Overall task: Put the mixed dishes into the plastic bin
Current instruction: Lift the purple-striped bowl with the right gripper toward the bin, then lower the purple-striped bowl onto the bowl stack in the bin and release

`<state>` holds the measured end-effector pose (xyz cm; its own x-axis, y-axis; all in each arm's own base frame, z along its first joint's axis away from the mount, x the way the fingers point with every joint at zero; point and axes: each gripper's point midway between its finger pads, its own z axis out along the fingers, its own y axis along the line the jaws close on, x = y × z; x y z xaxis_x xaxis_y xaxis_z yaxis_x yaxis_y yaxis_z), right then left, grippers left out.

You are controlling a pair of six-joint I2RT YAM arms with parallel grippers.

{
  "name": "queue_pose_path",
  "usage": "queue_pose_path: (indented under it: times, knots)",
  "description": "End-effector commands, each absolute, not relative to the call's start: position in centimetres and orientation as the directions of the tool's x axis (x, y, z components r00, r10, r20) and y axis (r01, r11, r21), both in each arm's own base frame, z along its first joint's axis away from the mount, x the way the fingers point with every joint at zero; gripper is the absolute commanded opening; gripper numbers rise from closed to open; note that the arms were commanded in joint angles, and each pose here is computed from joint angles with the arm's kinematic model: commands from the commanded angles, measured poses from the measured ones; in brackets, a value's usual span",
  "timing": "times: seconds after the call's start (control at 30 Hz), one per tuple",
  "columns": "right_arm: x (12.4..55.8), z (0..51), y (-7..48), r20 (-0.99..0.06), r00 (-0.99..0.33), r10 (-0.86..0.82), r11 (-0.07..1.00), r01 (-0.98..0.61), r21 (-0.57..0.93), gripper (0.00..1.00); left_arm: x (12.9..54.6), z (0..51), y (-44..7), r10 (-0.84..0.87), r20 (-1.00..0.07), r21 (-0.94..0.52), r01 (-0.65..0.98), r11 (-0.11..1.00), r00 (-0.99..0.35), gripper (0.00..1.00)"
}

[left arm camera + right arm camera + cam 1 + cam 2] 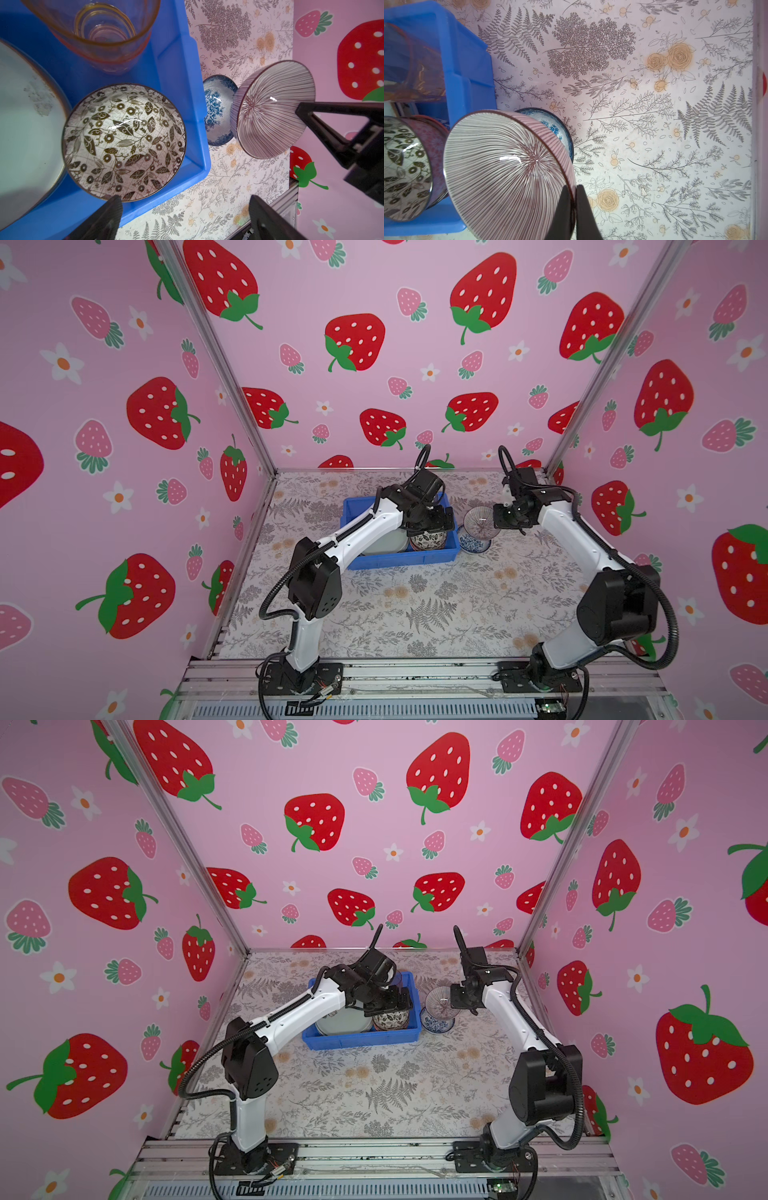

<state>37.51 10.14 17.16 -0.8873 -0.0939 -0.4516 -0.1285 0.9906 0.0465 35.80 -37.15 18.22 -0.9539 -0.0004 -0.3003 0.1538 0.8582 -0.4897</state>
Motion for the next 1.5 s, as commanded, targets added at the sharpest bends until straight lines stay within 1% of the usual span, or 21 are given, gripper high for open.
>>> queue_pose_path:
  times: [0.0,0.17,0.5,0.6,0.7,0.73,0.87,0.9,1.1,1.17,1.23,1.27,1.4,1.47]
  knots:
    - [36.6,19.7,11.1,-0.482,-0.868,-0.115,0.982,-0.173,0.077,0.00,36.9,19.7,-38.5,-0.030,-0.336,-0.513,0.157,0.844,-0.941,0.96]
    - [35.9,20.5,12.7,-0.486,-0.863,-0.133,0.969,-0.217,0.119,0.00,37.1,19.1,-39.6,-0.029,-0.331,-0.524,0.158,0.837,-0.943,0.92]
    - [35.4,21.2,16.8,-0.499,-0.850,-0.171,0.938,-0.296,0.183,0.00,37.1,18.2,-39.9,-0.021,-0.328,-0.515,0.160,0.842,-0.944,0.84]
    - [35.4,21.3,17.6,-0.502,-0.846,-0.178,0.932,-0.309,0.190,0.00,37.0,18.0,-39.8,-0.018,-0.326,-0.511,0.161,0.844,-0.945,0.77]
    - [35.5,21.4,18.1,-0.504,-0.844,-0.182,0.929,-0.316,0.193,0.00,37.0,17.9,-39.6,-0.016,-0.329,-0.502,0.161,0.850,-0.944,0.65]
    - [35.5,21.3,18.2,-0.502,-0.845,-0.185,0.929,-0.317,0.192,0.00,37.0,17.9,-39.5,-0.016,-0.330,-0.500,0.161,0.851,-0.944,0.61]
    - [35.6,21.0,18.5,-0.497,-0.846,-0.192,0.930,-0.319,0.183,0.00,36.8,17.7,-39.1,-0.012,-0.332,-0.486,0.160,0.859,-0.943,0.38]
    - [35.6,20.8,18.6,-0.495,-0.847,-0.193,0.930,-0.318,0.182,0.00,36.8,17.7,-39.0,-0.011,-0.332,-0.482,0.160,0.862,-0.943,0.34]
    - [35.9,20.5,18.8,-0.493,-0.847,-0.197,0.932,-0.318,0.173,0.00,36.6,17.6,-38.2,-0.011,-0.336,-0.459,0.153,0.875,-0.942,0.18]
    - [36.0,20.4,19.0,-0.494,-0.847,-0.195,0.932,-0.318,0.176,0.00,36.4,17.7,-38.0,-0.007,-0.334,-0.454,0.154,0.878,-0.943,0.11]
    - [36.0,20.4,19.2,-0.496,-0.846,-0.196,0.930,-0.321,0.180,0.00,36.1,17.7,-37.8,-0.004,-0.330,-0.450,0.153,0.880,-0.944,0.07]
    - [36.0,20.5,19.3,-0.498,-0.845,-0.195,0.929,-0.322,0.182,0.00,36.5,17.8,-37.3,-0.013,-0.346,-0.430,0.146,0.891,-0.938,0.01]
    - [36.0,20.6,19.7,-0.503,-0.842,-0.193,0.922,-0.331,0.200,0.01,36.4,18.0,-36.8,-0.017,-0.349,-0.416,0.139,0.899,-0.937,0.00]
    - [36.1,20.7,19.9,-0.509,-0.840,-0.189,0.919,-0.333,0.209,0.07,36.3,18.3,-36.5,-0.018,-0.353,-0.413,0.138,0.900,-0.936,0.00]
